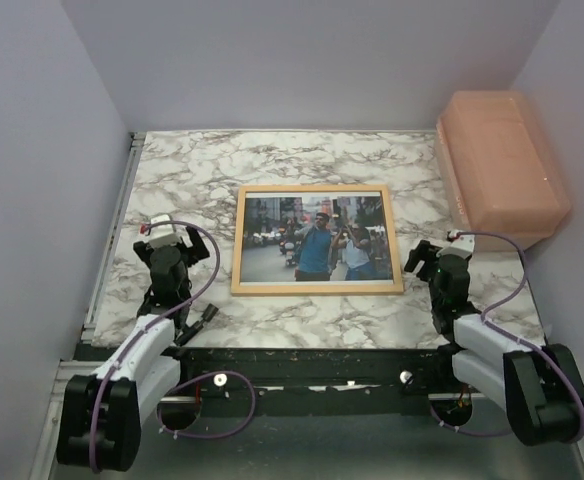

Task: Put the photo into the frame
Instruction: Reset both arms

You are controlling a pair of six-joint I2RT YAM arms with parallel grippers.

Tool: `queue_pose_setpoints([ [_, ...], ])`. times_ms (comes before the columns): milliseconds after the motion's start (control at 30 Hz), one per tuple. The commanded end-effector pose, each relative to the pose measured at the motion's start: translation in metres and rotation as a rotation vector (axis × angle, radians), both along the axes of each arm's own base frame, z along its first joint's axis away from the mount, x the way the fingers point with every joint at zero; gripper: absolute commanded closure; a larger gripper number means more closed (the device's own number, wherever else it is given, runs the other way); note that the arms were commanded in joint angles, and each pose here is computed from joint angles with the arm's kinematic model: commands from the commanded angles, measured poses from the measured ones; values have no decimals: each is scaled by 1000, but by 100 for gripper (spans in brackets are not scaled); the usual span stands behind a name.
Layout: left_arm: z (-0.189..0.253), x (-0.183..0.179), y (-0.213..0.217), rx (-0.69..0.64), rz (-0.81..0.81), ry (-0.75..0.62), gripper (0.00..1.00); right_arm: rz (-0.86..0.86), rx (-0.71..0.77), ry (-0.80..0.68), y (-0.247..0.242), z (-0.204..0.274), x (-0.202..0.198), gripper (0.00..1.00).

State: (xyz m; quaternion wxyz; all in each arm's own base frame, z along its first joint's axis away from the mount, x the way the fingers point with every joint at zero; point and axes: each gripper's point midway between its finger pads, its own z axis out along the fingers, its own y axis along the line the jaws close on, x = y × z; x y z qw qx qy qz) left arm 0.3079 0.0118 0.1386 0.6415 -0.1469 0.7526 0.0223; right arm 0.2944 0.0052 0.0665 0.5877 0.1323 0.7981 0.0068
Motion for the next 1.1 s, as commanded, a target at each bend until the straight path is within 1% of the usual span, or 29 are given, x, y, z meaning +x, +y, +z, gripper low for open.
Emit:
queue_pose_setpoints([
  [0, 33, 26, 0, 54, -29, -229, 2, -63, -43, -200, -11, 43, 34, 18],
  [67, 29, 35, 5, 117, -16, -194, 2, -77, -64, -189, -15, 42, 46, 17],
  [133, 31, 40, 9, 157, -5, -203, 2, -4, -79, -184, -5, 40, 57, 17],
  [167, 35, 42, 10, 163, -2, -229, 2, 9, -77, -191, -3, 41, 62, 17],
  [233, 24, 47, 15, 146, 14, -205, 1, 24, -75, -193, 0, 39, 70, 16],
  [267, 28, 49, 18, 170, 27, -233, 1, 28, -78, -197, 1, 40, 75, 16],
  [333, 21, 52, 10, 151, -20, -187, 2, 48, -86, -199, 2, 40, 86, 15],
  [367, 23, 53, 10, 163, -22, -202, 1, 72, -91, -191, 5, 36, 90, 15],
  [433, 15, 56, 8, 163, -39, -185, 1, 103, -86, -196, 7, 24, 96, 15],
  [467, 20, 57, 11, 190, -22, -223, 2, 122, -90, -223, 9, 23, 98, 15],
  [500, 17, 55, 8, 174, -35, -204, 1, 131, -89, -224, 10, 21, 93, 11],
  [533, 13, 57, 6, 161, -45, -181, 1, 110, -89, -220, 6, 20, 91, 9],
  [567, 15, 58, 7, 175, -41, -191, 1, 91, -80, -220, 4, 20, 91, 6],
  [600, 15, 56, 9, 174, -35, -198, 2, 82, -79, -229, 2, 22, 91, 1],
  [967, 16, 57, 9, 170, -29, -199, 2, 83, -94, -238, 1, 23, 90, 0],
  [1067, 15, 58, 5, 175, -56, -192, 1, 83, -93, -236, 1, 22, 90, 0],
])
